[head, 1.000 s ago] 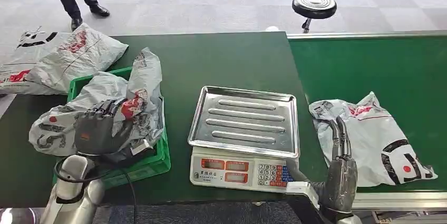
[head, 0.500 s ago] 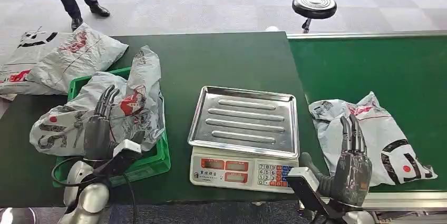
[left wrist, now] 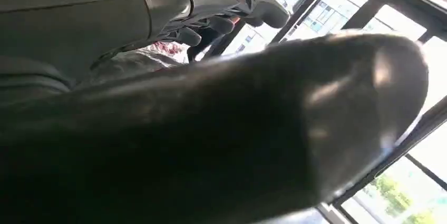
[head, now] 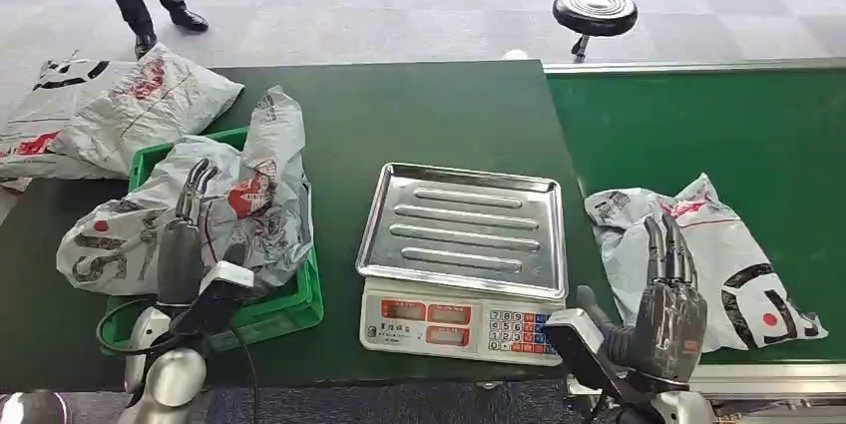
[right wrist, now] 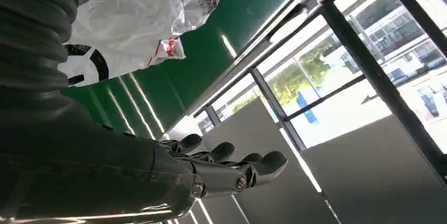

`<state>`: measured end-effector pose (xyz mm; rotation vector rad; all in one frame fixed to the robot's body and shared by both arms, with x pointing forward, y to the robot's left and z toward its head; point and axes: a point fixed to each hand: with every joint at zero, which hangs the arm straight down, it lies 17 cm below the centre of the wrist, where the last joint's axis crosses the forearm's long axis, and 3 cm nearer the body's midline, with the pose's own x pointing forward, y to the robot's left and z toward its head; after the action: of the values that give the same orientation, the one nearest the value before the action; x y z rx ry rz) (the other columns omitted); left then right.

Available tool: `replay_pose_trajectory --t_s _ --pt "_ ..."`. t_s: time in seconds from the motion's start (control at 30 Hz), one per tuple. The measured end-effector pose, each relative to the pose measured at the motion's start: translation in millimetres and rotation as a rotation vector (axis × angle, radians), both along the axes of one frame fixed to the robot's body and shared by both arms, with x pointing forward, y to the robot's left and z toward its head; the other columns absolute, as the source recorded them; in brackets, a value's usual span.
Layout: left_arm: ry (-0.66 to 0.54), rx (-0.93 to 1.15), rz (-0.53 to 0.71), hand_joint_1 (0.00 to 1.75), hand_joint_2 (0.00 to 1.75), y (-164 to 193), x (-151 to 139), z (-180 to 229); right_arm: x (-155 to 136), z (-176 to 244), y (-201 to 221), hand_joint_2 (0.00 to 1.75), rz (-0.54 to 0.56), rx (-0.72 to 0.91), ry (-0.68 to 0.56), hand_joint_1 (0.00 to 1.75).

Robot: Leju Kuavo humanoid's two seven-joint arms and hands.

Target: Moved the parcel from conveyor to table for the left to box.

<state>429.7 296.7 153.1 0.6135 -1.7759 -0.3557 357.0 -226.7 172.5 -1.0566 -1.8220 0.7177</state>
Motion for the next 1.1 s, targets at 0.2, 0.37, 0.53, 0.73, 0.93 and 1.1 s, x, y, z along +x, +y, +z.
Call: replay_pose_trajectory --t_s 0.2,0.37,0.53,0.73,0.93,1.1 --pt "-0.009 -0.174 -0.115 0.00 0.00 -21 -9 10 30 -45 -20 1.75 -0.077 -0.162 0.187 0.00" --pt "0.006 -0.211 -0.174 0.00 0.00 -45 -13 10 64 -88 -80 1.75 -0.174 -0.291 0.289 0.00" --pt "0.002 -0.214 -0.194 0.00 0.00 -56 -14 12 70 -107 -102 1.75 -0.200 -0.327 0.338 0.00" --pt "0.002 -0.214 -0.202 0.00 0.00 -59 -15 12 72 -116 -110 1.75 -0.208 -0.337 0.361 0.00" --pt "0.003 -0.214 -0.202 0.00 0.00 -59 -15 12 71 -121 -113 1.75 -0.212 -0.342 0.374 0.00" --pt "0.002 -0.214 -0.202 0.00 0.00 -59 -15 12 72 -123 -115 1.75 -0.215 -0.342 0.380 0.00"
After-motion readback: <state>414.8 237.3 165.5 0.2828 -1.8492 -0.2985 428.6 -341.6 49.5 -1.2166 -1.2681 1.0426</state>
